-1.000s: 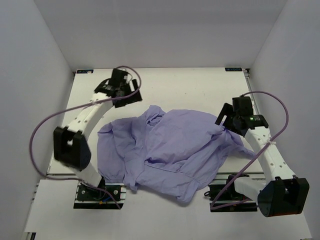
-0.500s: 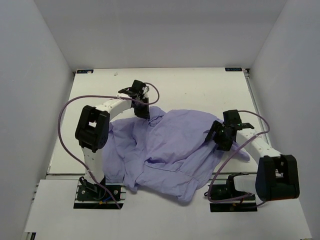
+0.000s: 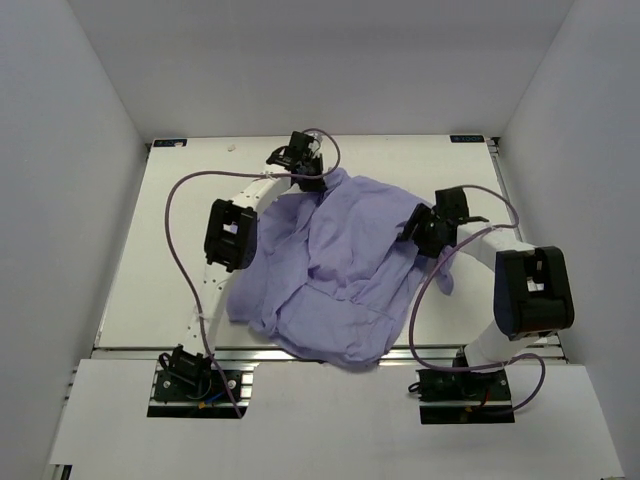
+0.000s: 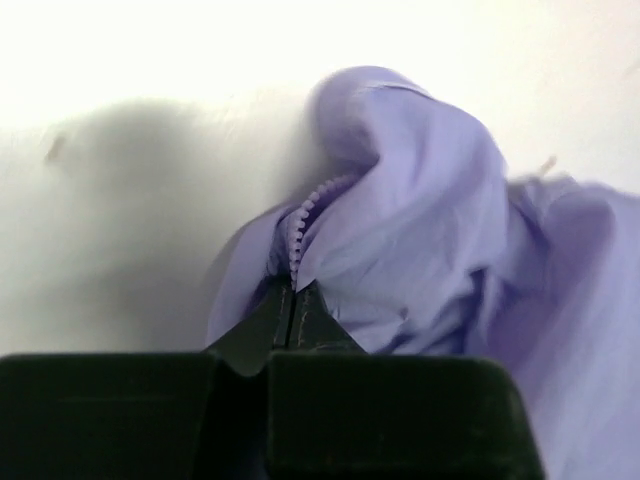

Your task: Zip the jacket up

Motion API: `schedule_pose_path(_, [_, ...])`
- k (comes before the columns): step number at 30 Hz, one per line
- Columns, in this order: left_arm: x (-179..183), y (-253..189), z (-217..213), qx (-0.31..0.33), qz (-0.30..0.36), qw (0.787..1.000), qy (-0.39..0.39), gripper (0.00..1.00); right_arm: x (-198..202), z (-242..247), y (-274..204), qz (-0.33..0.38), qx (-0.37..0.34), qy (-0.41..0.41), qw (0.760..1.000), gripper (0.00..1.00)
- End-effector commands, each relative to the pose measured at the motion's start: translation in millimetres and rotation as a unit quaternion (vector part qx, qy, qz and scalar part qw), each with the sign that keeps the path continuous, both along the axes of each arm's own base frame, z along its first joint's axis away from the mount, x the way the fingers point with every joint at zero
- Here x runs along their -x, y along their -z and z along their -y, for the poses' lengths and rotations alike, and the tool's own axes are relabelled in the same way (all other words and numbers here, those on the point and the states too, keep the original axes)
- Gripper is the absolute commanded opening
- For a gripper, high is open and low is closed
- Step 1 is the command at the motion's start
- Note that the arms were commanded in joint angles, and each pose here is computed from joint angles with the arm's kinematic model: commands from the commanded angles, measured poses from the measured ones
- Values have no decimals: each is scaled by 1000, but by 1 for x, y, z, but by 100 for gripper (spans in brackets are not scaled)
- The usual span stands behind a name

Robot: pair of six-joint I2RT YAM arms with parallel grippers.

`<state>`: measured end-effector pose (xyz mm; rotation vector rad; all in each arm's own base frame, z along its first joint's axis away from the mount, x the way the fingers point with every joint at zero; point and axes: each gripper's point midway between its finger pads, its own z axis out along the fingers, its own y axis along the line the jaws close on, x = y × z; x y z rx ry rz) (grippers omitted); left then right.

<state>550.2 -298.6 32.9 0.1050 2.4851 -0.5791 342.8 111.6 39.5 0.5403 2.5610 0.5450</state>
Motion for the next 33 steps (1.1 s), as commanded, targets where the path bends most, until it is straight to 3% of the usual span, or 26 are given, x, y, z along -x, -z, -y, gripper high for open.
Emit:
schedule_pose_path(1, [-24, -30, 20, 42, 40, 998, 7, 3, -45, -9, -46, 86, 5, -33, 996, 70])
schedule_pose_path(3, [-38, -63, 26, 71, 92, 993, -1, 28, -48, -1, -59, 106, 34, -38, 993, 71])
schedule_pose_path(4, [-35, -66, 26, 73, 93, 993, 2, 48, -44, 4, -62, 103, 48, -38, 993, 73])
schedule_pose_path(5, [-33, -100, 25, 84, 117, 990, 3, 91, -42, 9, -72, 117, 62, -39, 990, 74])
schedule_pose_path(6, [-30, -114, 21, 83, 126, 989, -4, 98, -39, 16, -75, 119, 83, -42, 988, 77])
schedule_pose_path(8, [-17, -123, 10, 69, 130, 989, -9, 98, -31, 40, -84, 112, 140, -13, 984, 86])
schedule_pose_path(9, [-7, -169, 2, 75, 162, 984, -13, 98, -29, 51, -87, 109, 164, 1, 981, 89])
schedule_pose_path(11, [15, -178, -7, 67, 162, 985, -5, 98, -21, 59, -93, 99, 181, 8, 978, 89])
schedule_pose_path(12, [33, -221, -12, 84, 192, 978, -2, 98, -18, 61, -94, 97, 186, 9, 978, 89])
schedule_pose_path(13, [44, -232, -15, 90, 201, 975, 0, 98, -19, 61, -97, 101, 187, 9, 977, 89])
schedule_pose_path(14, [63, -211, -20, 81, 175, 981, 0, 98, -20, 62, -100, 105, 189, 7, 976, 89])
schedule_pose_path(15, [83, -239, -29, 95, 191, 977, -6, 98, -23, 61, -103, 111, 189, 6, 976, 89])
schedule_pose_path(16, [95, -236, -35, 93, 186, 978, -15, 98, -27, 61, -103, 112, 190, 2, 975, 89])
schedule_pose_path(17, [117, -198, -44, 78, 144, 986, -25, 98, -33, 58, -109, 122, 189, -3, 974, 89])
schedule_pose_path(19, [152, -196, -57, 97, 122, 987, -44, 98, -46, 52, -104, 123, 185, -25, 975, 89])
schedule_pose_path(24, [253, -97, -78, 119, -27, 991, -63, 98, -87, 37, -91, 113, 176, -53, 977, 89])
schedule_pose_path(25, [265, -96, -79, 128, -33, 989, -61, 98, -91, 37, -71, 85, 179, -59, 978, 89])
schedule_pose_path(28, [293, -60, -94, 105, -83, 987, -90, 98, -98, 40, -52, 52, 190, -55, 979, 89])
schedule_pose_path(33, [293, -30, -103, 80, -90, 987, -110, 98, -69, 36, -25, 10, 174, -60, 983, 89])
